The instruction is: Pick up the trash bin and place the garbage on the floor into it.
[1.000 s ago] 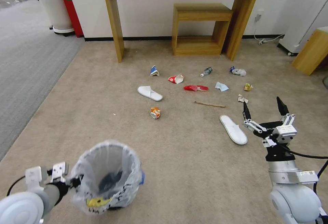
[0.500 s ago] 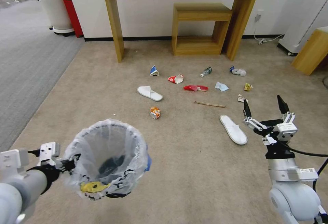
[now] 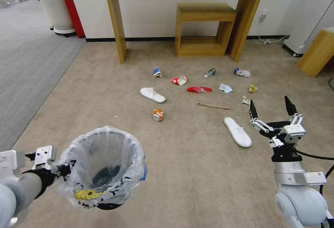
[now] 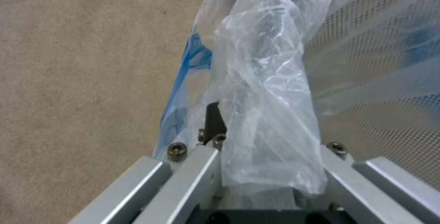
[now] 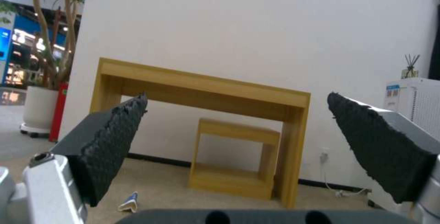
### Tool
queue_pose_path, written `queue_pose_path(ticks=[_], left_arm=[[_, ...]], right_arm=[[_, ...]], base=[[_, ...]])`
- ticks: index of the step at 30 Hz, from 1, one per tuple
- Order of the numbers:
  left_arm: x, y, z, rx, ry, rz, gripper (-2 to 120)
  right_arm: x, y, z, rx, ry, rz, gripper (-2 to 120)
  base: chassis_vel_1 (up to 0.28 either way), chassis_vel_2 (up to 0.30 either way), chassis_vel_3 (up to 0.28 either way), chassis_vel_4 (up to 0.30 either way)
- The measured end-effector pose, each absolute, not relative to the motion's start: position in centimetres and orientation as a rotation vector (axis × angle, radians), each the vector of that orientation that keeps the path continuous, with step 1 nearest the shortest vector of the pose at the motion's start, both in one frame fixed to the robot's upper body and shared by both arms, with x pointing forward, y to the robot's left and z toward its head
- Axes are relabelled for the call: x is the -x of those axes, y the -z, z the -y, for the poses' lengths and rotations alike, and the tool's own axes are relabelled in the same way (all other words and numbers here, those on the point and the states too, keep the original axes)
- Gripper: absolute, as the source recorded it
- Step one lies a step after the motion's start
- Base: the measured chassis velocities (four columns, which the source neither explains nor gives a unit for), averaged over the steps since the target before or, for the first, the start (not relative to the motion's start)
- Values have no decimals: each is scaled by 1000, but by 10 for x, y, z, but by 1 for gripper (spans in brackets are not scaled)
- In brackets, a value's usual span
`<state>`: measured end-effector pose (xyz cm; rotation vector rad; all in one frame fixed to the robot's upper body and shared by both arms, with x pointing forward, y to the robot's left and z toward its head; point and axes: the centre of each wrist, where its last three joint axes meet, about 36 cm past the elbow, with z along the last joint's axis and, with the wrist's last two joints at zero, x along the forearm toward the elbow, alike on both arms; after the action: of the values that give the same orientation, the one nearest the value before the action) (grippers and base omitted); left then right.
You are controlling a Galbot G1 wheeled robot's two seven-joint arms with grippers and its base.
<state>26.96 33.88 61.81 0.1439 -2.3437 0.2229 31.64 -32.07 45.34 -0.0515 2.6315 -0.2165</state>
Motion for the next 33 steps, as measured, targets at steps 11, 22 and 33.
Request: queue_pose_path(ticks=[11,22,33], left_arm=[[-272,-622,-340,-142,-200,2334,1],[-271,-619,-339,-134,-245,2326,1],[-272,-622,-340,-124,-282,2328,1]], right_arm=[[-322,-469,324,50,178,-2653,100],[-325,-476,318,7,119,-2707,100],[-325,-461,317,89,194,-2720,100]], base=[[0,0,0,0],[0,0,0,0],[0,0,0,0]])
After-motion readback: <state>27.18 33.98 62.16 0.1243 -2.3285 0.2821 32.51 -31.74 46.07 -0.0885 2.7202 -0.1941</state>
